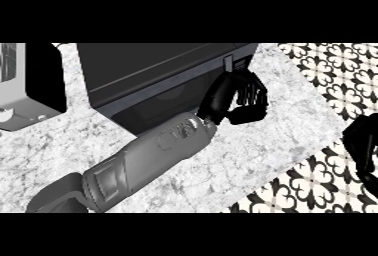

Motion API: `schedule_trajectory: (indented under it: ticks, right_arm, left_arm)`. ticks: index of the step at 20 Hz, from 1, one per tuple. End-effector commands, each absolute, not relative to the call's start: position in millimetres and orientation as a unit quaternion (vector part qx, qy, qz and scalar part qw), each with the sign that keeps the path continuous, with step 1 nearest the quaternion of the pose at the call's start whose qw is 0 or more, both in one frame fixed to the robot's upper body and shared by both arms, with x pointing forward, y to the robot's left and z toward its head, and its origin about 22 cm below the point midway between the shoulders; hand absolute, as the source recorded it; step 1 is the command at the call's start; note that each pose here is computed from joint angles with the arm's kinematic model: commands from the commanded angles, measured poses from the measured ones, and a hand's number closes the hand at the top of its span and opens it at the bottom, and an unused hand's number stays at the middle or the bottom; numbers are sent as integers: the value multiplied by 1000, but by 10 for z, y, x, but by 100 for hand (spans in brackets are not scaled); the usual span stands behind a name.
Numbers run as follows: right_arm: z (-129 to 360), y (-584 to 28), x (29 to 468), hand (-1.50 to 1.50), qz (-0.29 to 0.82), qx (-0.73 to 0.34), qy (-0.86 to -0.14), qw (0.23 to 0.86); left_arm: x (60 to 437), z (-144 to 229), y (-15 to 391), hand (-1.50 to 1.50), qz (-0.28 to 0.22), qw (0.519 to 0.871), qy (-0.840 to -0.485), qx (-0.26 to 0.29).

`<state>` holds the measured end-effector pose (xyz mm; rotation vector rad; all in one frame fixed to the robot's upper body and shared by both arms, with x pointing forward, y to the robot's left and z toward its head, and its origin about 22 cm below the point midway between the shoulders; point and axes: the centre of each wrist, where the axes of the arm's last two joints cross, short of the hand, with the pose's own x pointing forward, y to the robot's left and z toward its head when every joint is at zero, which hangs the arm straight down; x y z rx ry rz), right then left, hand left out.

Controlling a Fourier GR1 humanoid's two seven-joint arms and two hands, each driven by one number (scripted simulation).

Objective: Pick up the milk, place it into the microwave and close the microwave

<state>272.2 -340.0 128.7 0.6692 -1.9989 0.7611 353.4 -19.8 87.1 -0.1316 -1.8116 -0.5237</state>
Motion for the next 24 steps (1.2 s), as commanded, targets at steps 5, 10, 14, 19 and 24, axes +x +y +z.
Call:
schedule_trajectory:
  ticks: [5,10,14,19,24]
  right_arm:
    - [1384,-3198,2675,150,340,333,-787,393]
    - [1404,-3103,2624,150,347,345,-780,390]
    - [1438,-3086,2595,150,348,349,-781,383]
    - [1354,-2992,2487,150,399,367,-725,425]
    - [1219,-2896,2374,150,378,398,-712,438]
  left_arm:
    - [3544,1031,-349,150,-218,571,-789,-61]
    - [3543,996,-336,150,-210,577,-788,-55]
    - [3592,1048,-342,150,-207,570,-794,-50]
    - [3758,997,-210,150,-146,631,-762,-2]
    - [3724,1148,-143,150,-8,701,-700,-135]
